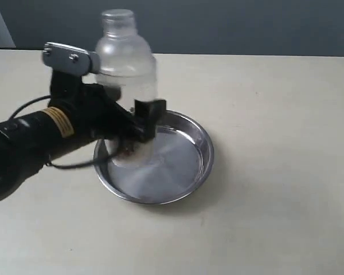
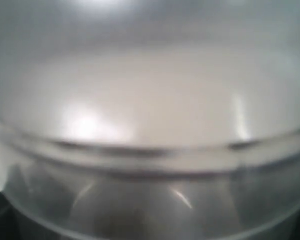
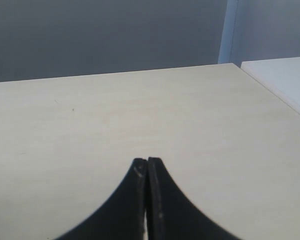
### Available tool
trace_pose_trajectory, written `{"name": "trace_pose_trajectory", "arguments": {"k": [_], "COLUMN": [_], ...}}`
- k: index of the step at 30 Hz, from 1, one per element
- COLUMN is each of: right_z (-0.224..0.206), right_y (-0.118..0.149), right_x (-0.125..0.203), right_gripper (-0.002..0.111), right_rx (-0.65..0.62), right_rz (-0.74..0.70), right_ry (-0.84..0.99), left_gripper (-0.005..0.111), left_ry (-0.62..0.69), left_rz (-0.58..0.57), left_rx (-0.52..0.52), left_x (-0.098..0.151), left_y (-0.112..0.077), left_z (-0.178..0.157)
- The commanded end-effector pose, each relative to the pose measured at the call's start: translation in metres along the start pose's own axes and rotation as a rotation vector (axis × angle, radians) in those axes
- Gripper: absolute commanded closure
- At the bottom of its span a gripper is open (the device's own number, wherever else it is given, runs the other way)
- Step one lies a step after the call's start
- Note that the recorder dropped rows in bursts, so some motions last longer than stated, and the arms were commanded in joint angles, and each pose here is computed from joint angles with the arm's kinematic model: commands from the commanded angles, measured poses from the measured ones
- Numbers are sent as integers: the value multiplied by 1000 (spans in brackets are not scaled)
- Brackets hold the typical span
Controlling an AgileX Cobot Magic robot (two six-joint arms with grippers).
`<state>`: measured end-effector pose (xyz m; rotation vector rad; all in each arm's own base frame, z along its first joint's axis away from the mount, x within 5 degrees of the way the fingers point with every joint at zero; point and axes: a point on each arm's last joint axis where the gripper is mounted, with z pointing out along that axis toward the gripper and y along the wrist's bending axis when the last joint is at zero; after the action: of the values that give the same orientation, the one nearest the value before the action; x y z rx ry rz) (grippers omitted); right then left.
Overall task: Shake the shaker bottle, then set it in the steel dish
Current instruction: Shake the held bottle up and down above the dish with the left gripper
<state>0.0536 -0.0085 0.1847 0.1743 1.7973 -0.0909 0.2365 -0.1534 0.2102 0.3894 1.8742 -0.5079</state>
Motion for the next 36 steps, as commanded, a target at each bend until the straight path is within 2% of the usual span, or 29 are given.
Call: {"name": "trace_pose_trajectory", "arguments": {"k": [1,2,4,5,7,8,9,10,11,12,13,15,16,17,18,19,20,22,23,24,25,26,27,29,30,32,33,34,36], "right_z": [0,0,0,0,0,0,0,0,0,0,0,0,0,0,0,0,0,0,0,0,0,0,0,0,0,0,0,0,0], "right_y": [0,0,0,0,0,0,0,0,0,0,0,0,0,0,0,0,0,0,0,0,0,0,0,0,0,0,0,0,0], "right_x": [-1,-1,-1,-1,-1,-1,-1,-1,-1,-1,-1,-1,-1,-1,-1,-1,-1,-1,-1,-1,-1,-1,-1,-1,-1,-1,-1,-1,-1], "right_gripper": [109,109,109,109,109,109,109,109,109,109,109,109,109,109,109,109,109,109,109,109,109,109,109,109,109,109,109,109,109], "right_rx": [-5,-5,-5,-5,-5,-5,-5,-5,-5,-5,-5,-5,-5,-3,-3,-3,-3,-3,-3,-3,-3,-3,-3,-3,-3,-3,-3,-3,-3], "right_rz": [-1,-1,-1,-1,-1,-1,-1,-1,-1,-1,-1,-1,-1,-5,-5,-5,-5,-5,-5,-5,-5,-5,-5,-5,-5,-5,-5,-5,-5], "right_ry": [-14,-14,-14,-14,-14,-14,-14,-14,-14,-14,-14,-14,-14,-14,-14,-14,-14,-14,-14,-14,-14,-14,-14,-14,-14,-14,-14,-14,-14], "left_gripper": [106,106,106,106,106,106,106,106,106,106,106,106,106,106,106,106,106,106,106,106,106,106,106,106,106,106,106,106,106], "left_ry": [-52,-80,-12,29,26,-7,4,40,65,76,55,-37,-48,-11,41,72,83,22,-11,2,36,59,54,-1,1,70,96,121,116], "left_rz": [-164,-248,277,337,-76,-225,-104,188,350,343,184,-265,-284,-118,174,362,324,-83,-243,-135,148,315,230,-244,-247,234,265,201,78], "left_rx": [-83,-136,167,210,-83,-180,-100,95,220,228,97,-276,-268,-116,124,277,267,-49,-150,-98,59,161,111,-183,-167,162,232,229,137], "left_x": [-7,-6,1,5,6,7,8,12,14,14,9,8,7,4,5,8,7,0,0,1,3,6,4,3,4,9,13,18,24], "left_y": [7,12,-24,-29,7,19,7,-15,-30,-32,-17,27,26,7,-23,-42,-42,-3,8,0,-18,-29,-23,13,9,-32,-42,-43,-32], "left_z": [5,5,4,4,8,8,10,10,6,7,10,10,11,13,12,8,8,15,17,17,15,13,14,18,19,15,13,15,21]}}
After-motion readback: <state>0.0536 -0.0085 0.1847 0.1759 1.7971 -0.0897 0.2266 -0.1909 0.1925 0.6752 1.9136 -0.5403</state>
